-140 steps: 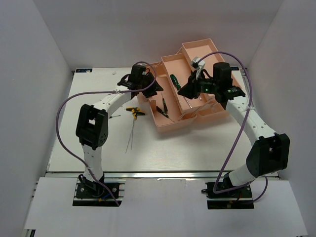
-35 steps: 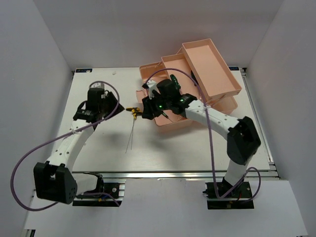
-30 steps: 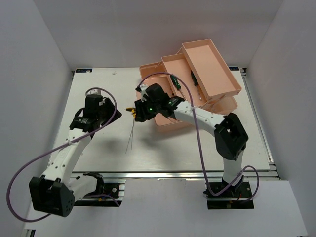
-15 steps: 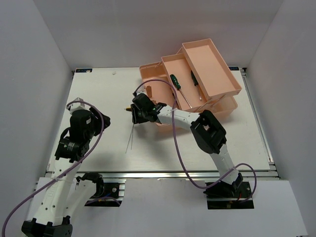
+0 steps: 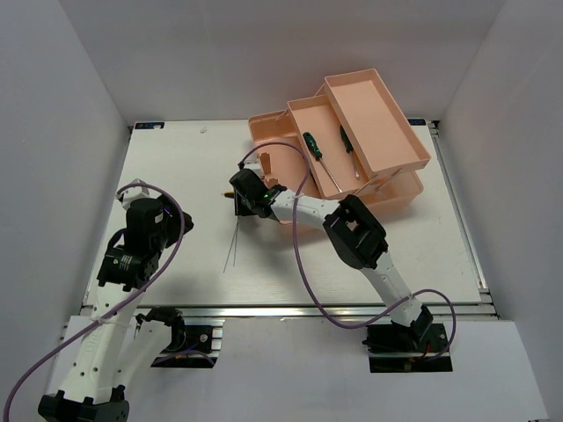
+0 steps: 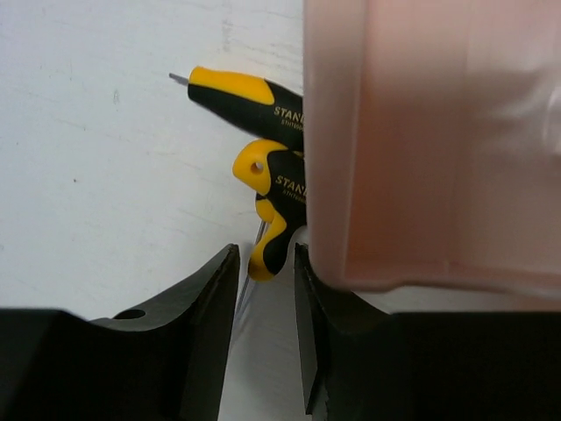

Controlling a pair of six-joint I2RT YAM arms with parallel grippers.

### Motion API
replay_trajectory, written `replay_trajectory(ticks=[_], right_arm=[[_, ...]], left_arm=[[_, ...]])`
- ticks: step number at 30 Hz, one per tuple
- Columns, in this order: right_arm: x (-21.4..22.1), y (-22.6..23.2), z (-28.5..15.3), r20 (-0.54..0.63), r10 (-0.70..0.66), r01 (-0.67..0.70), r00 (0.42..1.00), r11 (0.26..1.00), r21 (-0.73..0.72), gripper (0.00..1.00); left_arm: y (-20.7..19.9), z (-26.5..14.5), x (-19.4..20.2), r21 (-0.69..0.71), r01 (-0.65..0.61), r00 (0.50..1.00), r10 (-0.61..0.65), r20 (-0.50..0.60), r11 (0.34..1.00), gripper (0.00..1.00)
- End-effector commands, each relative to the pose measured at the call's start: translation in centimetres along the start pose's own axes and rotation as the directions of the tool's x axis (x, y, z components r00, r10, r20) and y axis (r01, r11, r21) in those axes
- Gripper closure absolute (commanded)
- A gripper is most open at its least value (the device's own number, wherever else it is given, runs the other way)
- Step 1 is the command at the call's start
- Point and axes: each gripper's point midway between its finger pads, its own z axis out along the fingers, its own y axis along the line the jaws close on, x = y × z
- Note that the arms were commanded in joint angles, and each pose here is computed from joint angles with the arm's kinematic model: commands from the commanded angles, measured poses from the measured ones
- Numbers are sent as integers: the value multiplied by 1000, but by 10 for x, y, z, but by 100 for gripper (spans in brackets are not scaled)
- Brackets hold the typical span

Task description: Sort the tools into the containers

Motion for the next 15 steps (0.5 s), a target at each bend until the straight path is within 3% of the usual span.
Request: replay_trajectory(ticks=[1,6,10,15], right_arm=[[-33,14,1,108,50,-50,993,999,-6,63],[-35,16,5,115,53,-52,992,999,-14,72],[-35,14,3,106,63,-62,992,998,-17,86],[-41,13,-16,99,78,-74,992,996,-45,93]], left_arm=[[-1,-6,-12,-2,-7,999,7,44,1000,30],[-3,-4,-13,0,-22,999,22,40,1000,30],[-2,-1,-10,-3,-26,999,26,32,1000,30],[1,3,-3,-4,-16,1000,17,17,1000,30]])
